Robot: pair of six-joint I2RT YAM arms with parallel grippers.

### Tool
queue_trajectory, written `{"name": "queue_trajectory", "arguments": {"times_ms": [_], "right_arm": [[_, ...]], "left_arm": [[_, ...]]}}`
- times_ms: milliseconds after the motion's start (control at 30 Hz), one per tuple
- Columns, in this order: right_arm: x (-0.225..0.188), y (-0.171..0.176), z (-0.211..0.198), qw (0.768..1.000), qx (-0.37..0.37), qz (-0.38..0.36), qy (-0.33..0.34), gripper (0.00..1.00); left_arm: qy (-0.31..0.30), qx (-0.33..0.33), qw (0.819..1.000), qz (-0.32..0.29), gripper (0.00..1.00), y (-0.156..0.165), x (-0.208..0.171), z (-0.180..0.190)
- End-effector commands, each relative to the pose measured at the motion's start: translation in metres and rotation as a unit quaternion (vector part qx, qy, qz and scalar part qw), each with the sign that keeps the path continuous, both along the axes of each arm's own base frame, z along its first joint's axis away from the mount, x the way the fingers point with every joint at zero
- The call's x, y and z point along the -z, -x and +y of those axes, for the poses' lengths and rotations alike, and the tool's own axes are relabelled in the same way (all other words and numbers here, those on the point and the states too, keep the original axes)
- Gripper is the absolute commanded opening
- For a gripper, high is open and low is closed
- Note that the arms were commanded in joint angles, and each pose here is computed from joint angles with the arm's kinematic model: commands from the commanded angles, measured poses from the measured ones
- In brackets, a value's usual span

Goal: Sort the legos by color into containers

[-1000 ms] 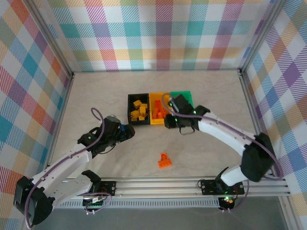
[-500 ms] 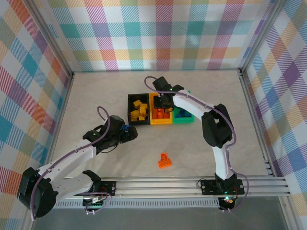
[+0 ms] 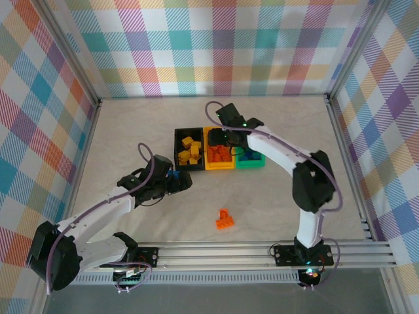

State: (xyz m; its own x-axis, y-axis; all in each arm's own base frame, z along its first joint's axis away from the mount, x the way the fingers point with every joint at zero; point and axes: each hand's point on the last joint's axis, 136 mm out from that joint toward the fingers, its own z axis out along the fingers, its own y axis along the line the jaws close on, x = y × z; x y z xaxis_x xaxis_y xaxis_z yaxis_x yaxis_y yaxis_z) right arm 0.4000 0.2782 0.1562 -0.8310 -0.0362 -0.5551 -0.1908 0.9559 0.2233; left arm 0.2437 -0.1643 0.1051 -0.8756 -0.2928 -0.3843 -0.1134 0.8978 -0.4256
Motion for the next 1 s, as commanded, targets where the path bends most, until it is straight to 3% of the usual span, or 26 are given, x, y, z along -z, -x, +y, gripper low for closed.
{"name": "queue_trajectory", "arguments": {"times_ms": [0,200,433,767,967], "right_arm": [[-0.023,0.018,-0.013,0.999,0.013,-0.026,-0.035,0.80],[-0.009,0.069,-0.057,0.999,0.033,-0.023,-0.027,0.81],[-0.007,0.110,-0.108,0.997,0.070,-0.033,-0.013,0.82],[-0.008,0.130,-0.138,0.994,0.097,-0.040,-0.032,0.83],[-0.009,0.132,-0.142,0.993,0.102,-0.044,-0.039,0.83]], "left_arm": [[0.015,0.051,0.998,-0.024,1.00,-0.008,-0.017,-0.032],[-0.007,0.150,0.989,0.004,0.89,0.009,0.007,-0.104],[-0.016,0.249,0.967,0.056,0.85,0.047,0.040,-0.168],[-0.083,0.288,0.947,0.115,0.69,0.075,0.069,-0.170],[-0.148,0.320,0.921,0.166,0.65,0.098,0.092,-0.158]]}}
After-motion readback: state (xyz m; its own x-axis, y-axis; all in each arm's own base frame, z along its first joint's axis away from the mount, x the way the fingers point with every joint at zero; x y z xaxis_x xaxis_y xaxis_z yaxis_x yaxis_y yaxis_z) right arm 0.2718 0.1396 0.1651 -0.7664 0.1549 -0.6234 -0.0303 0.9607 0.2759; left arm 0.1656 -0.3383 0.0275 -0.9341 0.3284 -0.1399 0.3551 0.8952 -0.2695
